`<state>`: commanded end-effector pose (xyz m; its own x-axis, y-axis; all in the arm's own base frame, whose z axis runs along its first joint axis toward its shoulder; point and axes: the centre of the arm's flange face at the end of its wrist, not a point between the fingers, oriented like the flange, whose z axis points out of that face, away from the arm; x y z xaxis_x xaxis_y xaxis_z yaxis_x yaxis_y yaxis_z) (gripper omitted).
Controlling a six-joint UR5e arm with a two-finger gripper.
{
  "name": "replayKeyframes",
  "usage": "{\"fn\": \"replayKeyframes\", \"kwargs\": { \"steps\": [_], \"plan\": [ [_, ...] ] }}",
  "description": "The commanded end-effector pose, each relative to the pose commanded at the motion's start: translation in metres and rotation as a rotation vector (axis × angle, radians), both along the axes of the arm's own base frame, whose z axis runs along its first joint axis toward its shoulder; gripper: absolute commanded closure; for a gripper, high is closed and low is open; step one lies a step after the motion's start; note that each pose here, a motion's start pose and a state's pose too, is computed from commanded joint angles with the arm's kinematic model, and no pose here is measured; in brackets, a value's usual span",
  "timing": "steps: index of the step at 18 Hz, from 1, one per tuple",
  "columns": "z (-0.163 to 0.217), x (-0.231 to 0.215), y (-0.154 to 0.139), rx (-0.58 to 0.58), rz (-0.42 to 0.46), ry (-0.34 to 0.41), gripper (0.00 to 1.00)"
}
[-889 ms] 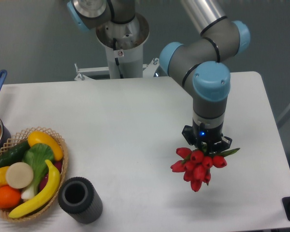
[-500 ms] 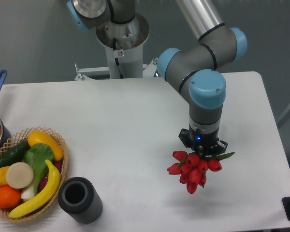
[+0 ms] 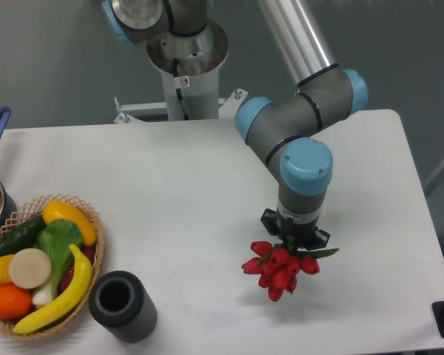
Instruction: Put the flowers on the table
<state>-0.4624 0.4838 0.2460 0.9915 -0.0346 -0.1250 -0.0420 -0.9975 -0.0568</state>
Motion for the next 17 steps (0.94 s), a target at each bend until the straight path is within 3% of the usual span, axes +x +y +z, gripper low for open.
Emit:
{"fn": "replayKeyframes", "kwargs": {
  "steps": [5,10,15,17],
  "plan": [
    [-0.001,0.009,-0.008,0.003,-0.002,0.016,0.0],
    [0.038,0.009,-0.032,0.022,0.014,0.079,0.0],
    [0.056,0.004,-0.038,0.01,-0.109,0.112,0.0],
    [0.056,0.004,-0.039,0.005,-0.119,0.113,0.0]
  ]
}}
